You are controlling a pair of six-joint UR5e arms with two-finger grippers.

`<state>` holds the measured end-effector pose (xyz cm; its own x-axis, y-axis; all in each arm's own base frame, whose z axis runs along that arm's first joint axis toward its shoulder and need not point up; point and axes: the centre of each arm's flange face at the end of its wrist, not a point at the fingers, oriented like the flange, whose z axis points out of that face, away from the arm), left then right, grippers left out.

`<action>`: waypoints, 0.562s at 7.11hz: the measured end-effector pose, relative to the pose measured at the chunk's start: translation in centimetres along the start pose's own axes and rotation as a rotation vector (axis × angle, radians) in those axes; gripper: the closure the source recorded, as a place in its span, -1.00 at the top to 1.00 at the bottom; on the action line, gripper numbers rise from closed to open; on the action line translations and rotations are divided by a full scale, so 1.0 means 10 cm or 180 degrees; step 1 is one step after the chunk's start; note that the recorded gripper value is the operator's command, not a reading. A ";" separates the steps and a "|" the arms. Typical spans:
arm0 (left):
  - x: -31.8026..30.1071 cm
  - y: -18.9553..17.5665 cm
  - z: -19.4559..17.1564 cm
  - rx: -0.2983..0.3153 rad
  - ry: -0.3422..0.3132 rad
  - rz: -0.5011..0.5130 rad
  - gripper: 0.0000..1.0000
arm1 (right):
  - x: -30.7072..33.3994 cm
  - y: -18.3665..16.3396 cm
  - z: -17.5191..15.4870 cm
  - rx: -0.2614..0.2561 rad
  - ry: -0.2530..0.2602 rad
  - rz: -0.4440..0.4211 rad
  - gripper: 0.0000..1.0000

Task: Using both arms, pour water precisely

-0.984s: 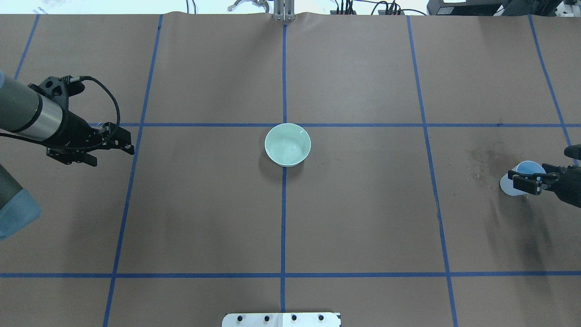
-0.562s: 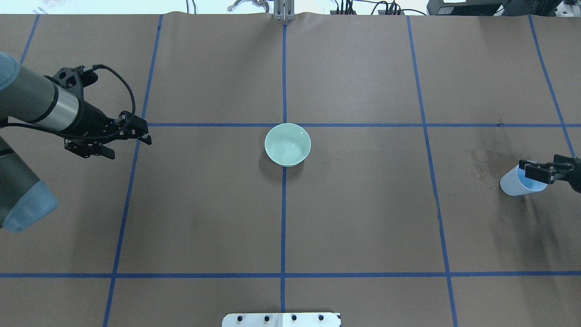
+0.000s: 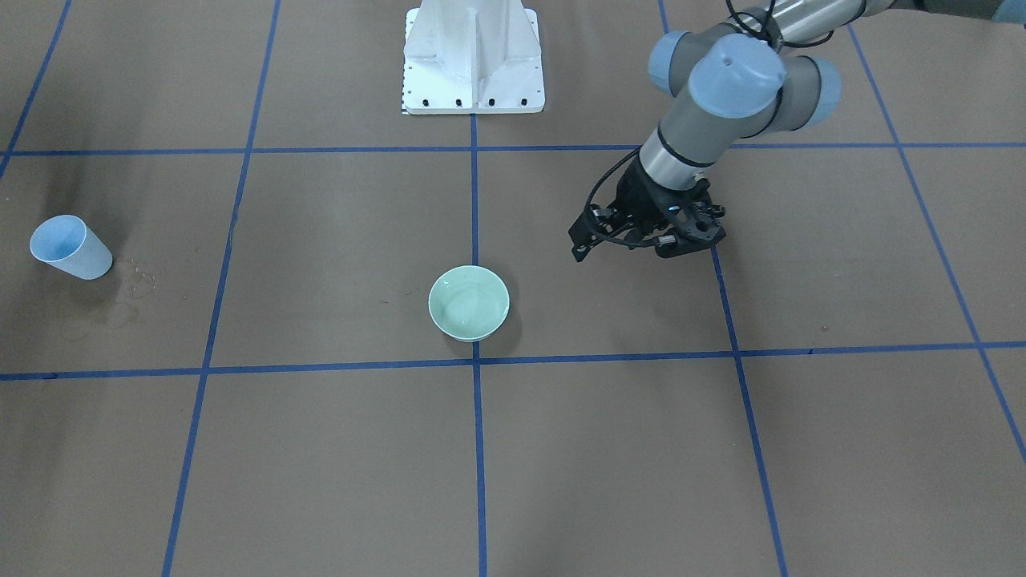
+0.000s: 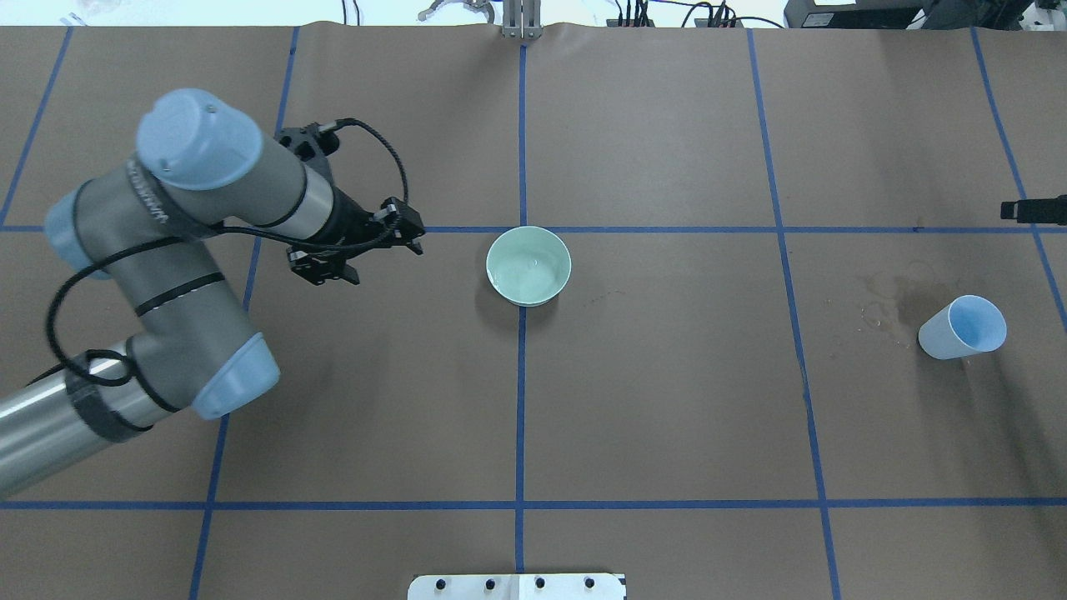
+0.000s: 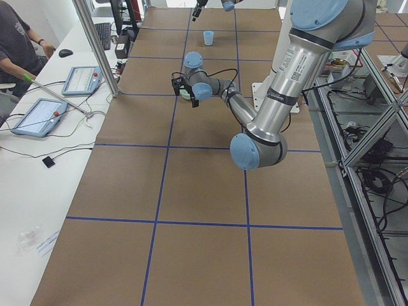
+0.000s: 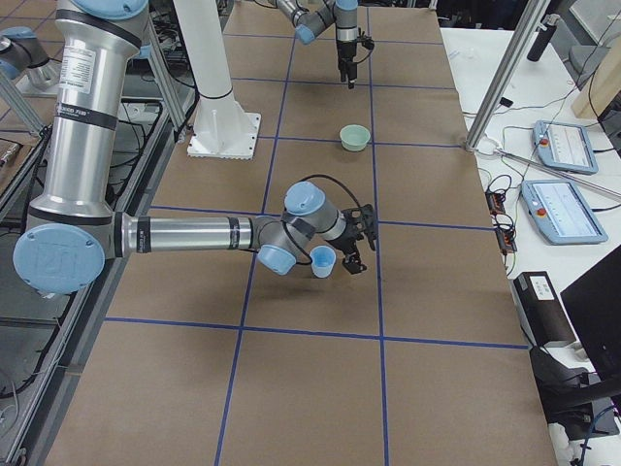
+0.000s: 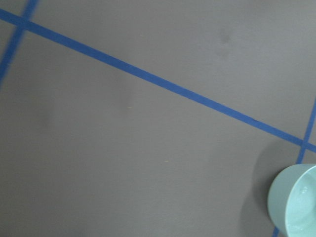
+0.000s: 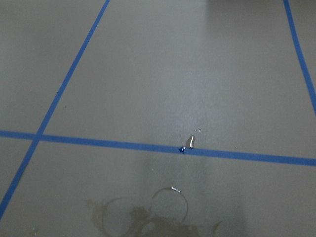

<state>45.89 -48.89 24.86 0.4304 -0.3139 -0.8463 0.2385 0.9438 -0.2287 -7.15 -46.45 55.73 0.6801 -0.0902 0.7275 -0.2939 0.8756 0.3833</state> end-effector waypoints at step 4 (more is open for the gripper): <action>0.60 0.24 0.74 0.0033 -0.0160 0.0411 0.82 | 0.46 -0.64 -0.37 -0.0713 -0.0062 -0.0399 0.98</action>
<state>55.47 -49.27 22.84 0.5012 -0.1948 -0.8432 0.1870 0.9757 -0.1142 0.37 -50.70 54.56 0.6883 -0.2119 0.6938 -0.0504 0.9401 0.3372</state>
